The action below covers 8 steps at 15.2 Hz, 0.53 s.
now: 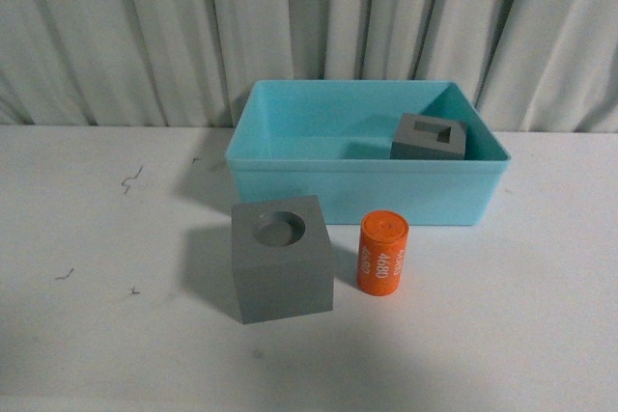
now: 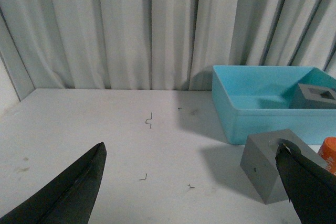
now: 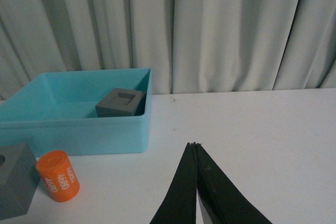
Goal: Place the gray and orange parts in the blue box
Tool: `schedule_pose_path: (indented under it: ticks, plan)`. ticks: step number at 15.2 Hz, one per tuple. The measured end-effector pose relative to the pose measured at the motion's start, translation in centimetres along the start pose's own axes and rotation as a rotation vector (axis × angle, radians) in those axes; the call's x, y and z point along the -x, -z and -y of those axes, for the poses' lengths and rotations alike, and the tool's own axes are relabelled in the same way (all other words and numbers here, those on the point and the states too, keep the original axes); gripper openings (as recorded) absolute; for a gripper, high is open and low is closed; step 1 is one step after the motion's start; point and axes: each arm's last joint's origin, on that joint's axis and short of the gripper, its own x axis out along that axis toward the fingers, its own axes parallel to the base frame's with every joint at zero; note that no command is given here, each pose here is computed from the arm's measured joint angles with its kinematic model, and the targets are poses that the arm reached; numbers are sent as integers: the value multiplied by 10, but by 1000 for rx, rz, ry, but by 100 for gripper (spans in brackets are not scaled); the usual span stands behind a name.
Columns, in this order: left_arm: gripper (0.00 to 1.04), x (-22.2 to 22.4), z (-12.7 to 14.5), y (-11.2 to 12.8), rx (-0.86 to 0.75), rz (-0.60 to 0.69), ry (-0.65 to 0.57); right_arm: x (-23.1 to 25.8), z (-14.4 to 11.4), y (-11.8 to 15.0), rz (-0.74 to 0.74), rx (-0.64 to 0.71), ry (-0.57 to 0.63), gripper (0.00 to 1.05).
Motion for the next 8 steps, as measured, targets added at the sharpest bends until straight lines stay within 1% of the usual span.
schedule_pose_path:
  ticks: [8]
  plan:
    - [98,0,0,0,0,0,0,19,0,-4,11,0,0,2]
